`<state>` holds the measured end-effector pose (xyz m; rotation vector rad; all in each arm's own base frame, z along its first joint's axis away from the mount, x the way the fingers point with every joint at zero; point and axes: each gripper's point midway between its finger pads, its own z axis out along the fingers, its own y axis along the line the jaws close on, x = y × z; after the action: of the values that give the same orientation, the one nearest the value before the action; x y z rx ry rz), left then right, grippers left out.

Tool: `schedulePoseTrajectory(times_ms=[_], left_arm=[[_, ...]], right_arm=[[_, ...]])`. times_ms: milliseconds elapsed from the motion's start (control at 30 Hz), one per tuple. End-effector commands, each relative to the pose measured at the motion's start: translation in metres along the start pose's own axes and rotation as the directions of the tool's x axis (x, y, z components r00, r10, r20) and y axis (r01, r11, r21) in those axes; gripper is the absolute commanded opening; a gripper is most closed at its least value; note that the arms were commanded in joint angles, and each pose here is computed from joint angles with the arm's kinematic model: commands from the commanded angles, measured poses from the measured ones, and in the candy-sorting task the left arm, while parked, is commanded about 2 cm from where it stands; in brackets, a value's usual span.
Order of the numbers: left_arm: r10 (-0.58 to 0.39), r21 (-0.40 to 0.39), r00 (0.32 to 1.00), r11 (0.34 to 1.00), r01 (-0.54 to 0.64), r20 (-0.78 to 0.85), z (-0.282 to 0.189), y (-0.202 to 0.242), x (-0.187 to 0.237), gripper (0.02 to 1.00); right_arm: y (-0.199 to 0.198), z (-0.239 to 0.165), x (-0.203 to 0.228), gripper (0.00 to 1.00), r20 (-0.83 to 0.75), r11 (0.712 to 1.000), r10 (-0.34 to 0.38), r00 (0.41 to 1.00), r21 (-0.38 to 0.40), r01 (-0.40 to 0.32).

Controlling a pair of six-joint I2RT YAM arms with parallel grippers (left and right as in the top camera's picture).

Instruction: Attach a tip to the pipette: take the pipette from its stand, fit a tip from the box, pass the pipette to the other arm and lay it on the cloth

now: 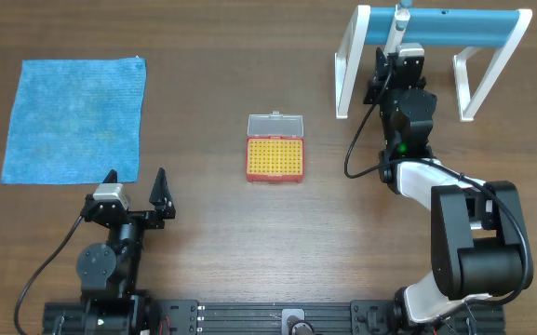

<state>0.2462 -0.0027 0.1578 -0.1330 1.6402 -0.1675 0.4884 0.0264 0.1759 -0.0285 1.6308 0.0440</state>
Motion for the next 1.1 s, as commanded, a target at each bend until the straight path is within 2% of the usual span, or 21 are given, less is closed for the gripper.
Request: schedulePoseTrajectory(times_ms=[33, 300, 533, 633, 733, 867, 967, 1100], left_arm=[[0.012, 0.021, 1.000, 1.000, -0.012, -0.004, 0.000, -0.004, 0.002, 0.932], [0.012, 0.021, 1.000, 1.000, -0.012, -0.004, 0.000, -0.004, 0.002, 0.930], [0.012, 0.021, 1.000, 1.000, -0.012, -0.005, 0.000, -0.004, 0.002, 0.930], [0.012, 0.021, 1.000, 1.000, -0.012, -0.004, 0.000, -0.004, 0.002, 0.932], [0.012, 0.021, 1.000, 1.000, -0.012, -0.004, 0.000, -0.004, 0.002, 0.930], [0.012, 0.021, 1.000, 1.000, -0.012, -0.004, 0.000, -0.004, 0.002, 0.930], [0.012, 0.021, 1.000, 1.000, -0.012, -0.004, 0.000, -0.004, 0.002, 0.934], [0.012, 0.021, 1.000, 1.000, -0.012, -0.004, 0.000, -0.004, 0.002, 0.932]], right_arm=[[0.007, 0.004, -0.013, 0.082, 0.049, 0.999, 0.017, 0.999, -0.044, -0.014], [0.013, -0.001, -0.043, 0.080, 0.139, 0.998, 0.018, 0.990, -0.067, -0.009], [0.021, -0.004, -0.048, 0.080, 0.148, 0.996, 0.020, 0.989, -0.083, -0.008], [0.038, -0.011, -0.051, 0.082, 0.154, 0.993, 0.024, 0.988, -0.118, -0.005], [0.071, -0.032, -0.060, 0.080, 0.183, 0.980, 0.035, 0.982, -0.199, 0.002], [0.124, -0.066, -0.058, 0.080, 0.204, 0.921, 0.050, 0.978, -0.389, 0.034], [0.159, -0.091, -0.046, 0.082, 0.204, 0.848, 0.058, 0.977, -0.526, 0.059], [0.182, -0.116, -0.043, 0.082, 0.249, 0.807, 0.088, 0.964, -0.586, 0.077]])
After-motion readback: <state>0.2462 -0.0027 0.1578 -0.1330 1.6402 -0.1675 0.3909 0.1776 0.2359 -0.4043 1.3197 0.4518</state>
